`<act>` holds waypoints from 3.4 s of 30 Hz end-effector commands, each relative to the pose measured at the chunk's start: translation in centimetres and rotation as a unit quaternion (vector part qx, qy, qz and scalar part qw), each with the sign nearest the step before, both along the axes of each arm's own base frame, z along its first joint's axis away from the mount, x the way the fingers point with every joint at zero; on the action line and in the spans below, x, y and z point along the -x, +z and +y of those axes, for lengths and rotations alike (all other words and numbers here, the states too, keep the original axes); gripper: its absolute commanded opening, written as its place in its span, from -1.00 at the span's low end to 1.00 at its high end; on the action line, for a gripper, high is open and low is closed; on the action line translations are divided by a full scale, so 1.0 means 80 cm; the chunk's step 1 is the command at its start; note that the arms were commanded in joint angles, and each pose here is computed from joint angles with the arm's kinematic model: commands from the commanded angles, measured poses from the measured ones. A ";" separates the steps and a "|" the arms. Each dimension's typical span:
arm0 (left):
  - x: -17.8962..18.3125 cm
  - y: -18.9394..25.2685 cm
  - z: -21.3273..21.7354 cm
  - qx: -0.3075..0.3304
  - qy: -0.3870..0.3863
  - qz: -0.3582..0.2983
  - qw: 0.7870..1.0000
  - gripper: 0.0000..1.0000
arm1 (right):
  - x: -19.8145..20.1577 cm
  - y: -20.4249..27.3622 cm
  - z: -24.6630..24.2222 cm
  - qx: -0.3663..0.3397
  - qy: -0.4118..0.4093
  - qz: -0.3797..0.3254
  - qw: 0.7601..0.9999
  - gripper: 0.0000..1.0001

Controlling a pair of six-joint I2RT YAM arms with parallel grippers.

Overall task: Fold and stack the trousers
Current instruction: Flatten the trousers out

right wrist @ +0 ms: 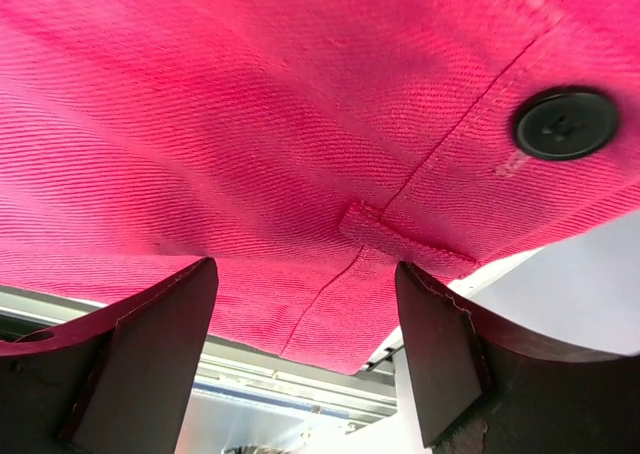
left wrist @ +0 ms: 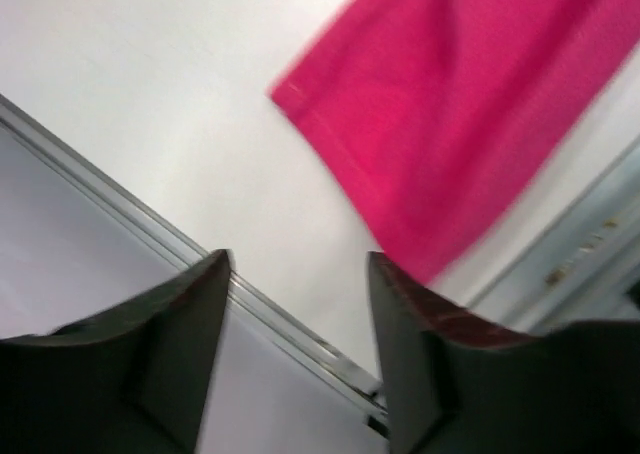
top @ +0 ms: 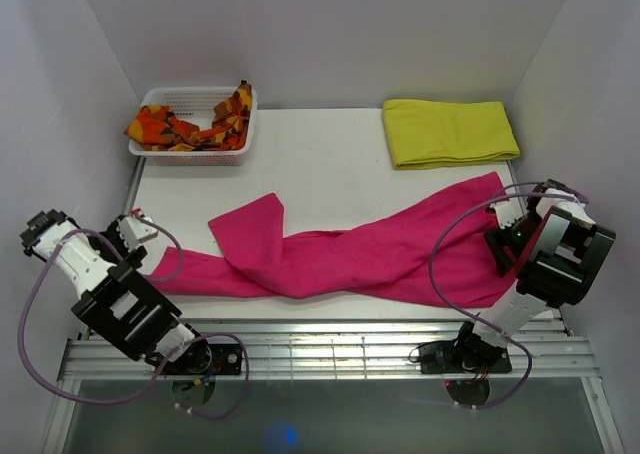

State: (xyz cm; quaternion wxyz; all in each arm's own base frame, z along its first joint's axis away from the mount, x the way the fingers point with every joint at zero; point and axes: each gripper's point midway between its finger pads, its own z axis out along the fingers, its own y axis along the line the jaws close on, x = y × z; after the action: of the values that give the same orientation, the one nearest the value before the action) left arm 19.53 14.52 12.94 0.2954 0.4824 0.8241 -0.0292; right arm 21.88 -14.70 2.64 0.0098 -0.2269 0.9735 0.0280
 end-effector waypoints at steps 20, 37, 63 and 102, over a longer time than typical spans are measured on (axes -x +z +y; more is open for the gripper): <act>-0.251 -0.050 -0.213 0.070 -0.078 -0.038 0.994 0.87 | -0.040 0.036 -0.004 -0.009 0.009 -0.057 0.998 0.51; -0.240 -0.141 -0.256 0.043 -0.088 0.097 0.991 -0.19 | -0.061 0.022 0.002 -0.028 -0.004 -0.092 0.995 0.49; -0.226 -0.002 -0.003 0.190 0.544 0.090 0.812 -1.00 | -0.035 -0.004 -0.038 0.049 -0.011 -0.105 0.993 0.47; -0.160 -0.104 0.032 -0.115 -0.169 0.056 0.977 0.02 | -0.198 0.094 0.183 -0.105 0.280 -0.274 0.914 0.55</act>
State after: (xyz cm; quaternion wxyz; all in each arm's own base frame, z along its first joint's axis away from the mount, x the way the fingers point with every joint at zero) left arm 30.61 17.13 4.26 0.1532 0.5945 0.7884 -0.0386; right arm 35.54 -1.33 8.08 0.2498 -0.4467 0.8558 0.0759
